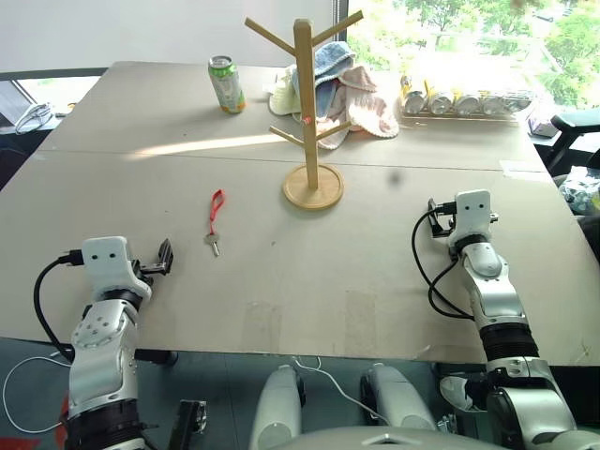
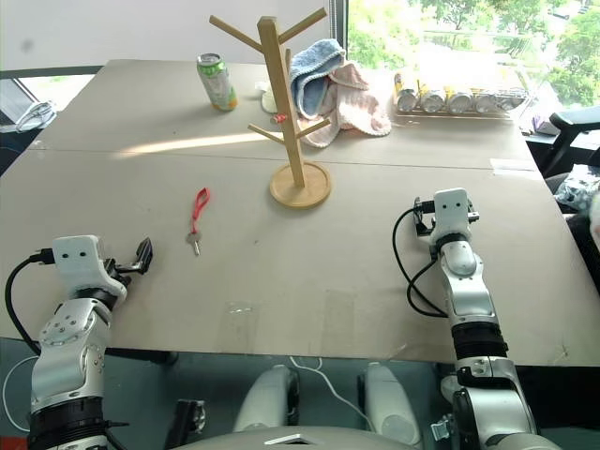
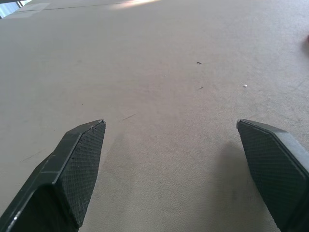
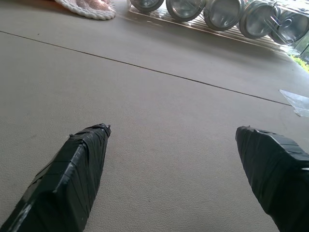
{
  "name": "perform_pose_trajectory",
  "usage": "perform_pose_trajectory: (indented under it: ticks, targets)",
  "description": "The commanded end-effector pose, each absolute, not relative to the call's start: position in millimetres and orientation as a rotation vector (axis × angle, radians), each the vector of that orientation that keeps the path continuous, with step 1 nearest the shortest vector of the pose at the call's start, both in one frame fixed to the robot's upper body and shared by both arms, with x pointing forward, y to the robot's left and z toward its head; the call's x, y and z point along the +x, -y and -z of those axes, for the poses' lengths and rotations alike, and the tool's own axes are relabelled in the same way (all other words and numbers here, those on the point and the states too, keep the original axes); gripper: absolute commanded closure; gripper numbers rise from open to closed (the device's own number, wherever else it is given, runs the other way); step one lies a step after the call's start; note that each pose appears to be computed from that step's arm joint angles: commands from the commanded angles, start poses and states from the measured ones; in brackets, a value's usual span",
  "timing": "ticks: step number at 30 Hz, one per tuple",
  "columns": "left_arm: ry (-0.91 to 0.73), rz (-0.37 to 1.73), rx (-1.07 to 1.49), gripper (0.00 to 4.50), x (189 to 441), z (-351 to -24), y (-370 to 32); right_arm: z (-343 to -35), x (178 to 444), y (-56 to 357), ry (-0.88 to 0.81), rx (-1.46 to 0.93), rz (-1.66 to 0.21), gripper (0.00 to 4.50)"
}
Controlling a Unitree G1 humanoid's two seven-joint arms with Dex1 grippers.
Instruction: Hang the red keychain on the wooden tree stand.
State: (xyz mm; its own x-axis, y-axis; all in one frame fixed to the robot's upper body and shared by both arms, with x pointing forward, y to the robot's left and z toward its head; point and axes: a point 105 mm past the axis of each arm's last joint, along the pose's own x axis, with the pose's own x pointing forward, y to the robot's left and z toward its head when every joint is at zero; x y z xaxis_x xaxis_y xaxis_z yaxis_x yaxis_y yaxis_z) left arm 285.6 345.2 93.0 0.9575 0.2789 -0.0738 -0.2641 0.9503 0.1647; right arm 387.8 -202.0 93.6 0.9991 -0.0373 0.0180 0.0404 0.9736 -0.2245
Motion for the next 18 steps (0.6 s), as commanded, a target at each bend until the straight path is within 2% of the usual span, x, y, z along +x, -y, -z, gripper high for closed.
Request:
perform_pose_trajectory:
  ticks: [1, 6, 11, 18]
  targets:
    - [-0.034, -0.252, 0.137, 0.00, 282.3, -115.8, -341.9, -108.9, 389.6, 202.4, 0.046, -0.234, -0.002, 0.05]
    - [-0.045, -0.110, 0.108, 0.00, 290.7, -150.4, -307.3, -127.5, 375.7, 147.3, 0.012, -0.257, -0.490, 0.05]
    - [-0.071, -0.069, 0.095, 0.00, 303.0, -170.5, -292.6, -149.7, 358.1, 118.0, 0.009, -0.240, -0.789, 0.05]
    - [-0.179, 0.069, 0.097, 0.00, 330.3, -163.1, -264.3, -184.8, 326.4, 68.8, 0.025, -0.200, -1.190, 0.05]
